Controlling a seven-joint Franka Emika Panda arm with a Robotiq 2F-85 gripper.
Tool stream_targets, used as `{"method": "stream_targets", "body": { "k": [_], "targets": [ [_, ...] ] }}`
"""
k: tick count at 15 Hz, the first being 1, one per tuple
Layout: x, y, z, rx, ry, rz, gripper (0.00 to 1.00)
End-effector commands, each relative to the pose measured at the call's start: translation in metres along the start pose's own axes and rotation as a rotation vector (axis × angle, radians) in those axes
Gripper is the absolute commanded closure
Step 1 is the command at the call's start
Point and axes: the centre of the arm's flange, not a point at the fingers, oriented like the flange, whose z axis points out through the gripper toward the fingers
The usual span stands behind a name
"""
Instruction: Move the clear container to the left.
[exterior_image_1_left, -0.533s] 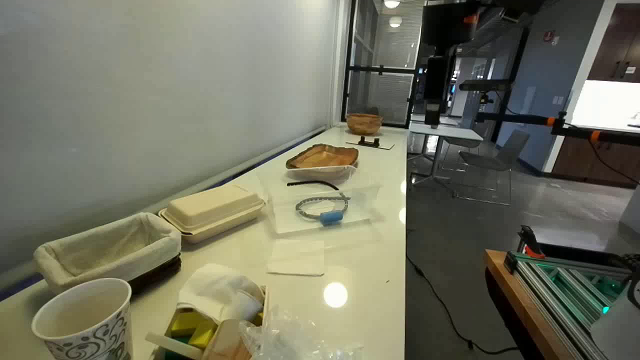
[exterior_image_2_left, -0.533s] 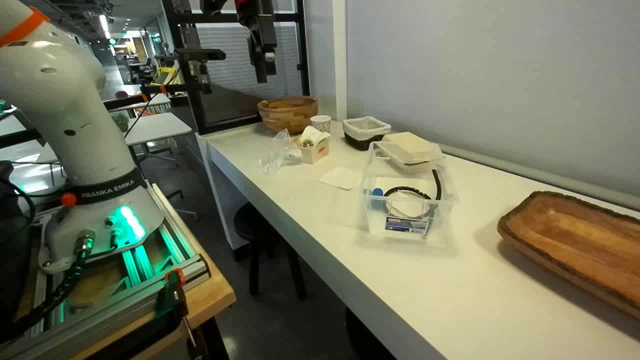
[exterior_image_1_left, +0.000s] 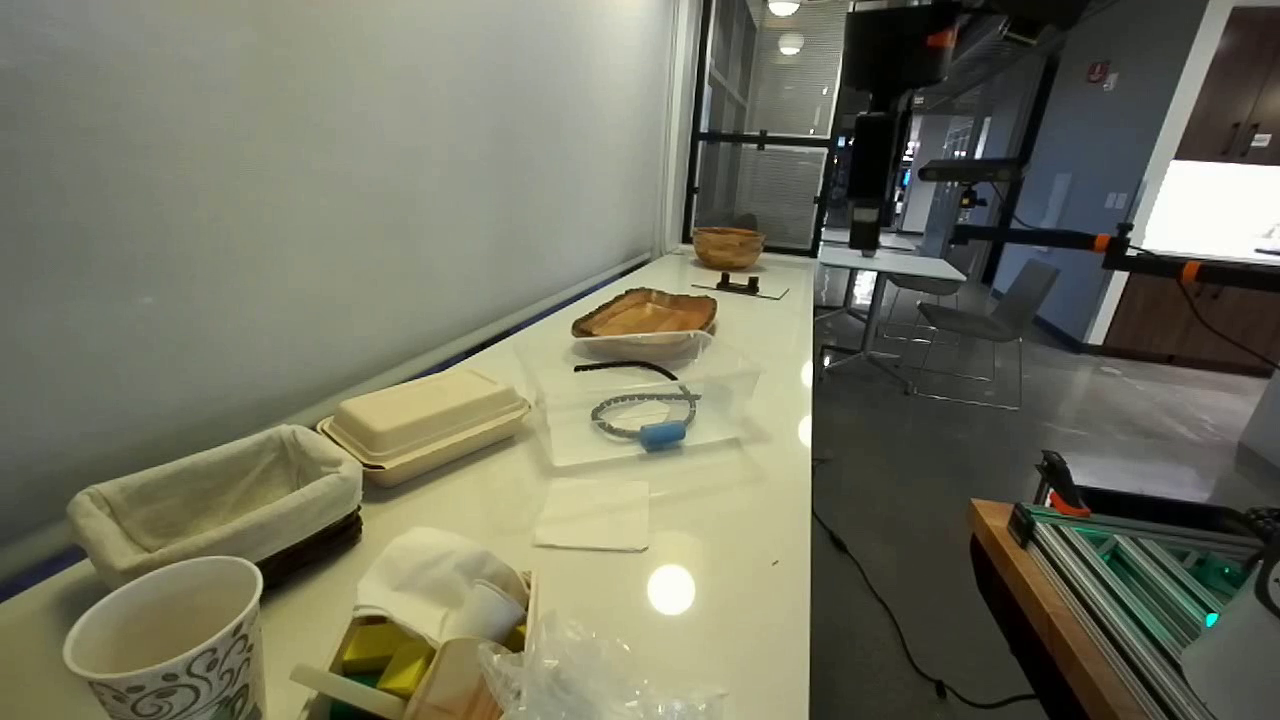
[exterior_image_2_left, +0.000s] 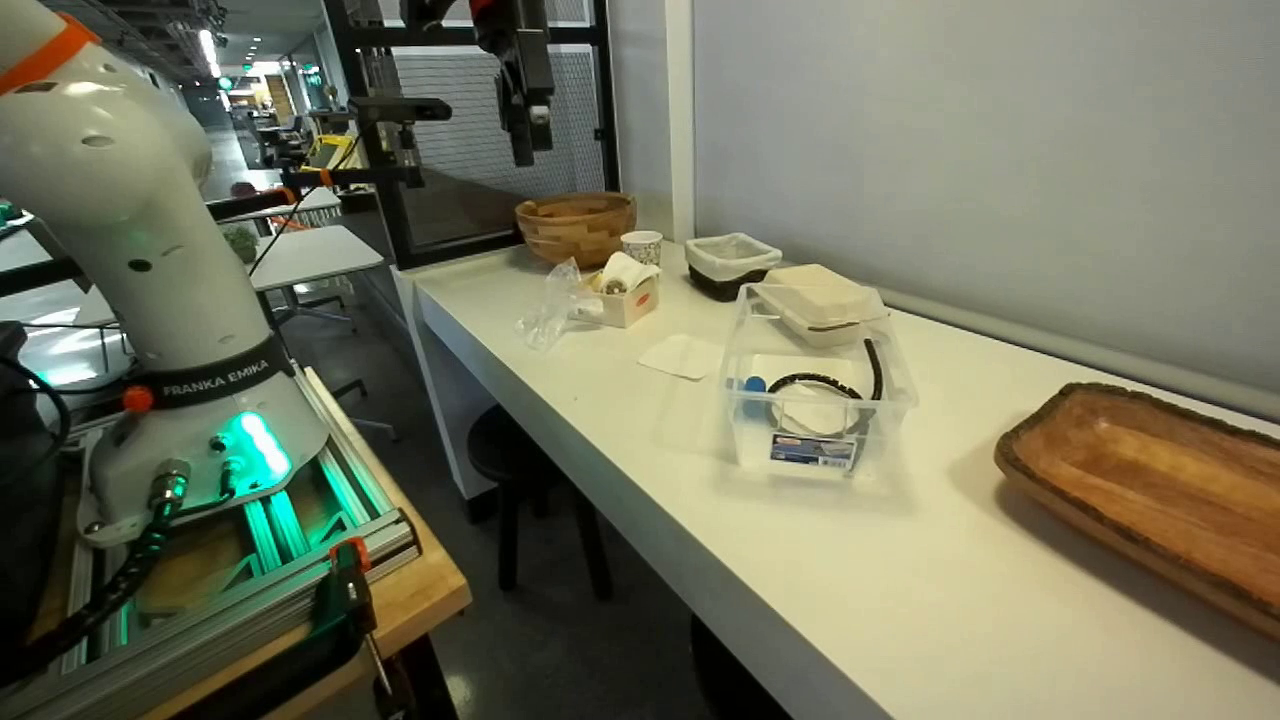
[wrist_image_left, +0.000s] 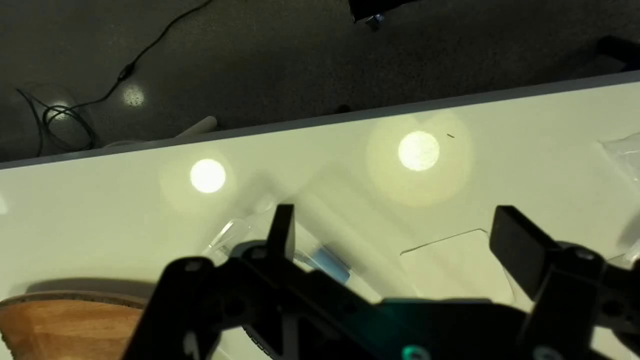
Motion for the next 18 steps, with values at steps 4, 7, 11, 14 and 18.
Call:
{"method": "stream_targets", "body": {
  "k": [4,7,11,14,18],
  "targets": [
    [0.058,0.027,0.017,0.087,0.049,0.214,0.00],
    [0.096,0.057,0.036,0.149,0.137,0.199,0.00],
    [0.131,0.096,0.067,0.219,0.080,-0.020,0.00],
    [0.157,0.104,0.086,0.301,0.074,-0.154,0.00],
    [0.132,0.093,0.080,0.252,0.100,-0.081,0.00]
  ]
}}
